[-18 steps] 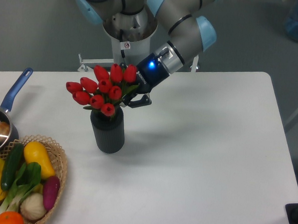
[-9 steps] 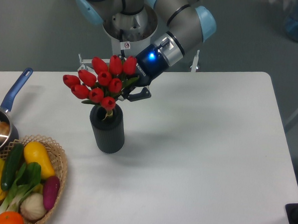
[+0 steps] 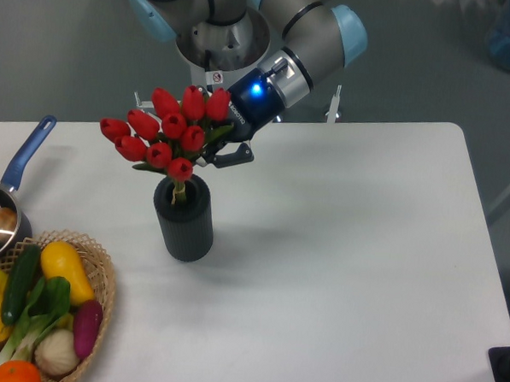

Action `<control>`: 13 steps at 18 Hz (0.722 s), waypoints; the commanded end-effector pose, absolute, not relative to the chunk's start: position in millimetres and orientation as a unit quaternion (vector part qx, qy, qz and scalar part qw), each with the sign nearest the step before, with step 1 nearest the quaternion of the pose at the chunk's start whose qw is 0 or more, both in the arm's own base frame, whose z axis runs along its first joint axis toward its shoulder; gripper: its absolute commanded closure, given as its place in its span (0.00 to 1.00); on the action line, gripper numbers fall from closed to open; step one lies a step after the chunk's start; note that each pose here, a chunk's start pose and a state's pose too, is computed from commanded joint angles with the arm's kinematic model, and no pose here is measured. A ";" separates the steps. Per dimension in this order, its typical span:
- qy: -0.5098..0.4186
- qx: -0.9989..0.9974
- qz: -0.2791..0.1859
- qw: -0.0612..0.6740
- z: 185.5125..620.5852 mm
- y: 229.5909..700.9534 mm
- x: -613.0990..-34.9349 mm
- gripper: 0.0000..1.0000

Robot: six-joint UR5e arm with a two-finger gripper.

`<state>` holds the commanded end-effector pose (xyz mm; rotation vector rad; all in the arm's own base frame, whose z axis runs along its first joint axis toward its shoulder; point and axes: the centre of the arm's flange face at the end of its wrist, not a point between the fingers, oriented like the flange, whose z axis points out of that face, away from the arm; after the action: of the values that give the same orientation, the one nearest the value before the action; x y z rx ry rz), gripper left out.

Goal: Pick up the flowers from the vase
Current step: 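Lift the gripped tulips upward, drawing stems out of the vase, then raise the tulips higher until the stems clear the vase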

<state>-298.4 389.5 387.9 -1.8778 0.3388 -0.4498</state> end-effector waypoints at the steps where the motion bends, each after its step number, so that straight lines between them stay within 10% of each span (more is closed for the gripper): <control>1: 0.140 -0.797 -0.193 0.555 389.9 389.8 -299.2 0.62; 13: 0.087 -0.788 -0.205 0.573 430.2 390.3 -317.6 0.62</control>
<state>-317.6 390.3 430.2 -1.8478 0.2036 -0.4804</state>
